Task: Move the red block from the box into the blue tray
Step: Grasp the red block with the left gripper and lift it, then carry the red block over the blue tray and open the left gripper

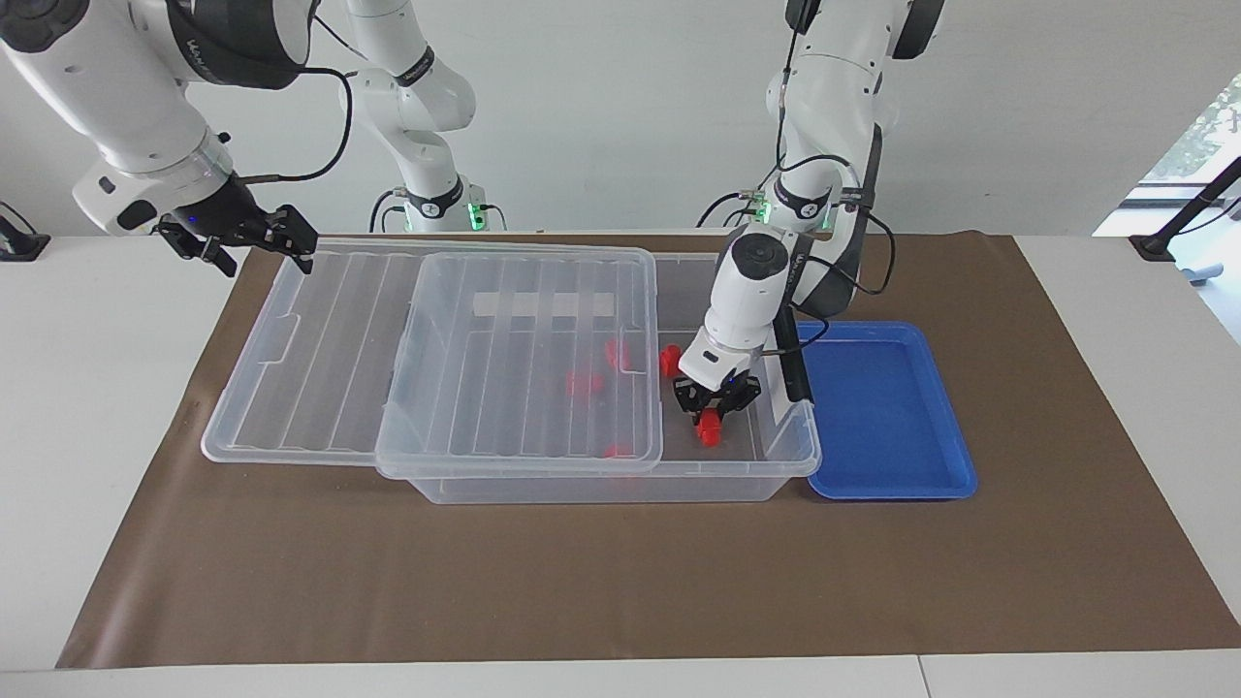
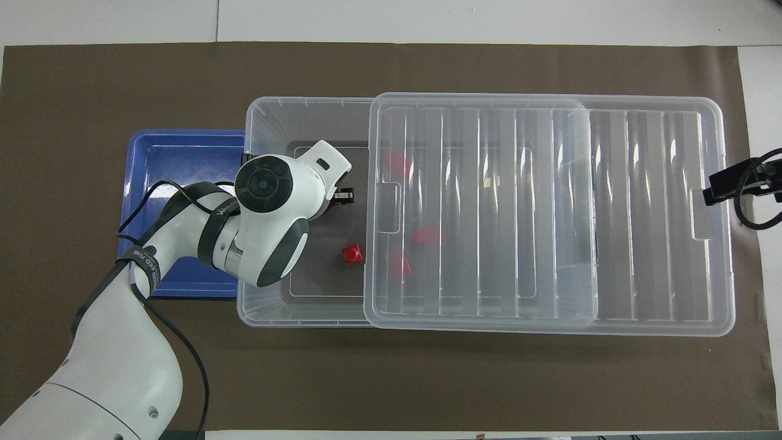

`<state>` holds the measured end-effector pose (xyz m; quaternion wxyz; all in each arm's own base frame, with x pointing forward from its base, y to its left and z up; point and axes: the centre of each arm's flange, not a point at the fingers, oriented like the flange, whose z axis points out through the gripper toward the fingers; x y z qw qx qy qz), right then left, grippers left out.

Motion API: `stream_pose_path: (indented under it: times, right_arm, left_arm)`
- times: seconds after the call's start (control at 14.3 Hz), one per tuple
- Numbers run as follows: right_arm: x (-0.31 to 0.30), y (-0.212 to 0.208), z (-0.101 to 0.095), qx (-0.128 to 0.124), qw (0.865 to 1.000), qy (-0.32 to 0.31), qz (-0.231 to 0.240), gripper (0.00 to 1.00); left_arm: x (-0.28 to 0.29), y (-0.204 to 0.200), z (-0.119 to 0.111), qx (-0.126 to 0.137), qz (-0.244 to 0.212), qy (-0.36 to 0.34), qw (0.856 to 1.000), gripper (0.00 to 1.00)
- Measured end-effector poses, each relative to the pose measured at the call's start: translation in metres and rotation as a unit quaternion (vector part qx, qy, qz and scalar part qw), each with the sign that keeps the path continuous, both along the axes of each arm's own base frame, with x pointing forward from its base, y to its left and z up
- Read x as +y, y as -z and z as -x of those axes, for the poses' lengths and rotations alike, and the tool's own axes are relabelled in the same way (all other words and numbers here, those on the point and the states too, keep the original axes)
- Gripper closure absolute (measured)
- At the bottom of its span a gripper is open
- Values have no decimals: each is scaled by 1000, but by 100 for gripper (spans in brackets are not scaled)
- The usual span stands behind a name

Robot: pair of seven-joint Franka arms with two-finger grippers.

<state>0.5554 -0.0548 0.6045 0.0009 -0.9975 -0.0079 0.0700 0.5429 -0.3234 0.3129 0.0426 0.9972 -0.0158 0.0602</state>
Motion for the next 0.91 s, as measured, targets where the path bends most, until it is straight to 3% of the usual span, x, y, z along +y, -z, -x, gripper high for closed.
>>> stream_pose_path:
  times: [0.28,0.56,0.77,0.84,0.91]
  right_arm:
    - [-2,0,0,0,1000,3,0,0]
    - [-3,0,0,0,1000,3,1,0]
    - [-13,0,1,-3,1000,10,1,0]
    - [-20,-1,1,-7,1000,7,1,7]
    - [-28,-1,1,-9,1000,0,0,21]
  left_arm:
    - [11,-40,-2,-5,-1,-8,1000,66]
    - [25,-118,19,6,-15,-10,1000,66]
    - [42,-169,33,-1,-16,-19,1000,66]
    - [57,-185,34,-2,-18,-28,999,66]
    - [74,-197,33,-4,-20,-34,999,66]
